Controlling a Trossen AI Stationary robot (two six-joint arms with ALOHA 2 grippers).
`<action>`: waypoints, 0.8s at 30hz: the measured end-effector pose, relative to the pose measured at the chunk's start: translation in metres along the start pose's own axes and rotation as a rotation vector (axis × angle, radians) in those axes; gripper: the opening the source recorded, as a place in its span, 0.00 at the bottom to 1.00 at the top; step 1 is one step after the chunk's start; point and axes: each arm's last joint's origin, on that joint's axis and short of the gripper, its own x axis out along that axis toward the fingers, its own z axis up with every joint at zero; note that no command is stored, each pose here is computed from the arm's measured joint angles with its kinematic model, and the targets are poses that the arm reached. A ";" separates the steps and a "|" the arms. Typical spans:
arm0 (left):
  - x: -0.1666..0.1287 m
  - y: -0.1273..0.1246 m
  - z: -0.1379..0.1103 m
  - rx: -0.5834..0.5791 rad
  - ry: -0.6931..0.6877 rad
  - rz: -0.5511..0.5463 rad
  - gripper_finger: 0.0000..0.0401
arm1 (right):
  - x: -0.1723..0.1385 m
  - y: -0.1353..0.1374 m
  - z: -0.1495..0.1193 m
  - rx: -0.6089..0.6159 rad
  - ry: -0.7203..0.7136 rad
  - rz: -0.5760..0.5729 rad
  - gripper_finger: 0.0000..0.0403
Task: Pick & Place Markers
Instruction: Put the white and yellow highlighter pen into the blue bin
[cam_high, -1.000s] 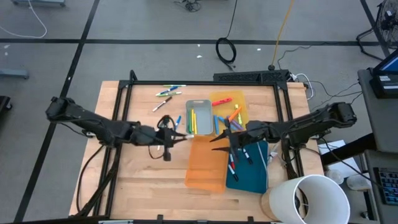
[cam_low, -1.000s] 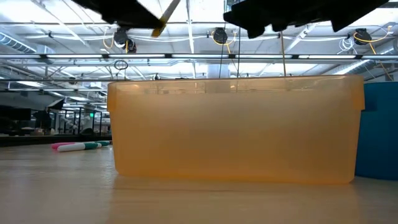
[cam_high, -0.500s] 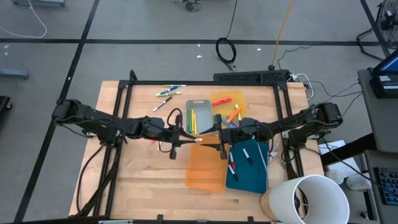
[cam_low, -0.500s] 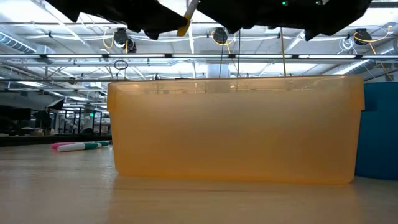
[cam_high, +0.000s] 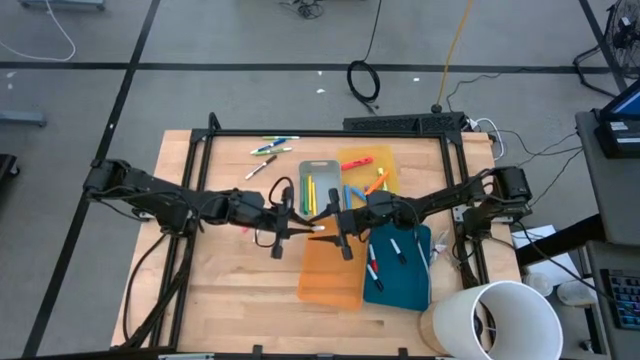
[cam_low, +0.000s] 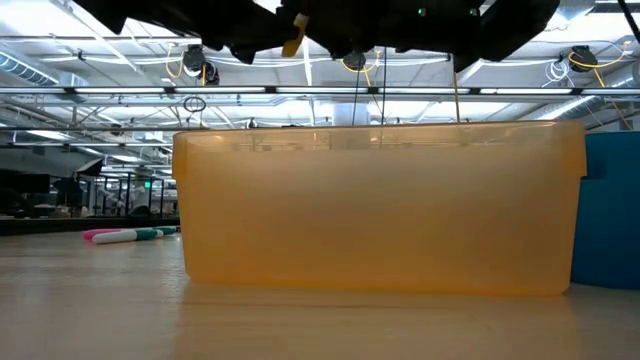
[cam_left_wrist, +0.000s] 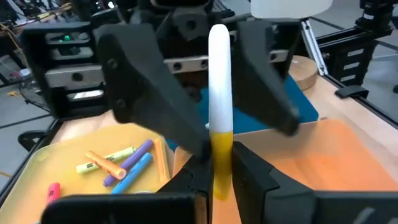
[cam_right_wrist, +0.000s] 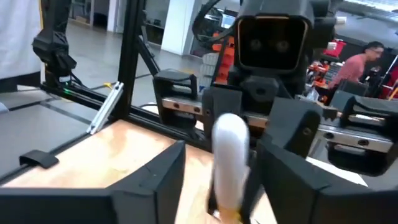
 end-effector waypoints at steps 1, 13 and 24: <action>0.000 0.000 0.000 0.000 0.003 -0.001 0.09 | 0.000 0.000 0.000 -0.008 0.001 0.000 0.44; 0.000 -0.002 -0.001 -0.005 0.019 -0.003 0.10 | -0.004 0.000 0.005 -0.068 0.052 0.011 0.06; -0.002 -0.001 -0.008 -0.082 0.123 0.194 0.44 | -0.016 0.000 0.015 -0.037 0.151 -0.018 0.06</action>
